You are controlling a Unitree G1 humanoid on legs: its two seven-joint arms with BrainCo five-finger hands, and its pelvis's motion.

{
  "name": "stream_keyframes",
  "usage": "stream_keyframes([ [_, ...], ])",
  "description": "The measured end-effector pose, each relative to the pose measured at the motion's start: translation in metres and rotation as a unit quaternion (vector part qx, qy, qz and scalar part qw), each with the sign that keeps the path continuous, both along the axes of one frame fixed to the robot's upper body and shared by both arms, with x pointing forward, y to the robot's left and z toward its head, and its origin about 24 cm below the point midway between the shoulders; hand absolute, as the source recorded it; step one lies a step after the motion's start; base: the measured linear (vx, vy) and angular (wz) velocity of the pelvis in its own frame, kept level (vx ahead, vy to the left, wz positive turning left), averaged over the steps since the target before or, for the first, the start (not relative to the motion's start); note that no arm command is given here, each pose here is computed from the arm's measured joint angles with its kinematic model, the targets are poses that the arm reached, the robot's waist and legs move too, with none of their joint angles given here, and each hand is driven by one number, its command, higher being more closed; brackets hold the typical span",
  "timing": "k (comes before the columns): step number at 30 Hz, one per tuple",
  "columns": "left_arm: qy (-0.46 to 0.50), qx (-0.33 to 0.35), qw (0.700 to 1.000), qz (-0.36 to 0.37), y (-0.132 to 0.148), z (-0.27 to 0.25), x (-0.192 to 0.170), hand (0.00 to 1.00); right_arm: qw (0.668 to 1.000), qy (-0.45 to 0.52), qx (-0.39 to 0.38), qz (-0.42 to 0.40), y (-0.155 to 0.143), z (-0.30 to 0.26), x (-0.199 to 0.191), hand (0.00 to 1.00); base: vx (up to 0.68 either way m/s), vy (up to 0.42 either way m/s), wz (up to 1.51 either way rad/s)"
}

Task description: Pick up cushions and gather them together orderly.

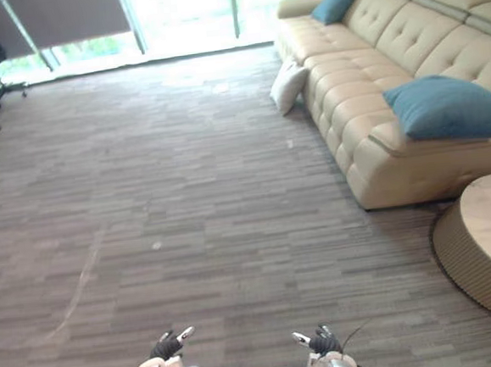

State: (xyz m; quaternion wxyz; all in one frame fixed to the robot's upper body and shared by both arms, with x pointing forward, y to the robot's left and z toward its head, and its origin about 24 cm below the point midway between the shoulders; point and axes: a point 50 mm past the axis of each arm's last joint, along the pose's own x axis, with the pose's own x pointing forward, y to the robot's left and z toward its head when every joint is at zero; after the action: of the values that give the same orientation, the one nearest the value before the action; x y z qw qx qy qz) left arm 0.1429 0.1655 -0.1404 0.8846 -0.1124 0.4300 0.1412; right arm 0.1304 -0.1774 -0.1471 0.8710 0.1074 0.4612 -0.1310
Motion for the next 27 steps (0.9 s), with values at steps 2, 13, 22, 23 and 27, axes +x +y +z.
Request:
stream_keyframes([
  [2,-0.006,0.002,1.0,0.001,0.001,0.002,0.002,0.0,1.0,0.0,0.002,0.001,0.002,0.0,0.0,0.0,0.68,0.201,-0.51],
  [13,0.031,0.003,0.999,-0.029,-0.002,-0.006,-0.002,0.0,1.0,-0.009,0.007,-0.004,0.006,0.001,-0.009,0.0,0.69,0.265,-0.31],
  [22,0.055,-0.017,0.997,-0.045,-0.018,-0.012,-0.01,0.0,0.999,-0.015,-0.021,-0.045,-0.025,0.004,-0.01,0.0,0.75,-0.031,0.57],
  [23,0.055,-0.017,0.998,-0.039,-0.018,-0.012,-0.01,0.0,0.999,-0.016,-0.021,-0.04,-0.024,0.004,-0.007,0.0,0.78,-0.147,0.36],
  [27,0.044,-0.01,0.999,-0.003,-0.003,-0.01,-0.011,0.0,0.999,-0.017,-0.024,-0.021,-0.022,0.005,0.001,0.0,0.72,-0.076,-0.07],
])
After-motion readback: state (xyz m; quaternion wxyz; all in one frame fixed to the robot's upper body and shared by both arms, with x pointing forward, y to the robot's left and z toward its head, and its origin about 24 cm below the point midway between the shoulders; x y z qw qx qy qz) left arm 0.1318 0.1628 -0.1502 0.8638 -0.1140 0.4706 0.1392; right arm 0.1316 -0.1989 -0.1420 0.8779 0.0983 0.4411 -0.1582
